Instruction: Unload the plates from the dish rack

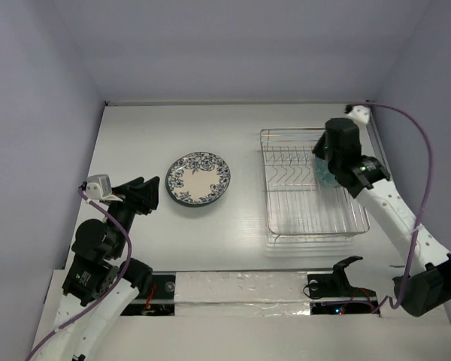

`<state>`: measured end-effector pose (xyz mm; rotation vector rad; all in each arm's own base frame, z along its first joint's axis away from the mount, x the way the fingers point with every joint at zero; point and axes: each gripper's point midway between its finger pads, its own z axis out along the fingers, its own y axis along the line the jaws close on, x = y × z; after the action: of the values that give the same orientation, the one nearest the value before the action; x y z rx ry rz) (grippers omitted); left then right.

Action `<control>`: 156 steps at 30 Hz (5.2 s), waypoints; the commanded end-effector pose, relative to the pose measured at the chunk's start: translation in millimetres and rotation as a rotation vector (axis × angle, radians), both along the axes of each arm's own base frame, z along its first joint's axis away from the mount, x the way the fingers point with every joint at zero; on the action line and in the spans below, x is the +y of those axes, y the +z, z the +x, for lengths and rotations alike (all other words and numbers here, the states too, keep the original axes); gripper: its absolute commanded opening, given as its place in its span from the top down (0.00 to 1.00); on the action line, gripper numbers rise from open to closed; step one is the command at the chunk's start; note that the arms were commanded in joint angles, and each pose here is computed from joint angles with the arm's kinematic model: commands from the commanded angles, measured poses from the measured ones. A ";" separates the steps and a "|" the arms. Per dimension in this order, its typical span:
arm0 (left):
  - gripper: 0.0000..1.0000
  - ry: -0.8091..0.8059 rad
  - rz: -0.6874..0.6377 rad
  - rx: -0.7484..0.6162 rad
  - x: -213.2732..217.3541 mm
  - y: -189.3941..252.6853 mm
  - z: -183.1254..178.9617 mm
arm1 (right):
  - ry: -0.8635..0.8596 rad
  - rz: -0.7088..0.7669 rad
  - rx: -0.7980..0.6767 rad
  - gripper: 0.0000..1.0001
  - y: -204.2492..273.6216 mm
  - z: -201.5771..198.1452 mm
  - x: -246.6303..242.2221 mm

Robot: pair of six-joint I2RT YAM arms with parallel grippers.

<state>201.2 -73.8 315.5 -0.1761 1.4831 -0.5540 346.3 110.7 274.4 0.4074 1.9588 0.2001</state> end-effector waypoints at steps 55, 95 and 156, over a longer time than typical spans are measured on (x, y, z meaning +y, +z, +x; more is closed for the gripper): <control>0.50 -0.009 -0.020 -0.059 0.4 13.4 -4.3 | -0.121 -0.159 -0.169 1.00 155.0 -7.3 -106.6; 0.50 -0.009 -0.020 -0.046 -0.6 10.9 -2.8 | 0.461 0.794 0.050 0.80 -65.0 18.3 289.3; 0.49 -0.008 -0.024 -0.077 1.9 17.1 -6.6 | -0.444 -0.470 0.308 0.98 -28.0 18.6 -192.7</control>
<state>192.3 -69.2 324.8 -0.1795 1.4349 -0.5708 360.9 -64.1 196.5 0.5178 2.2195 -0.5782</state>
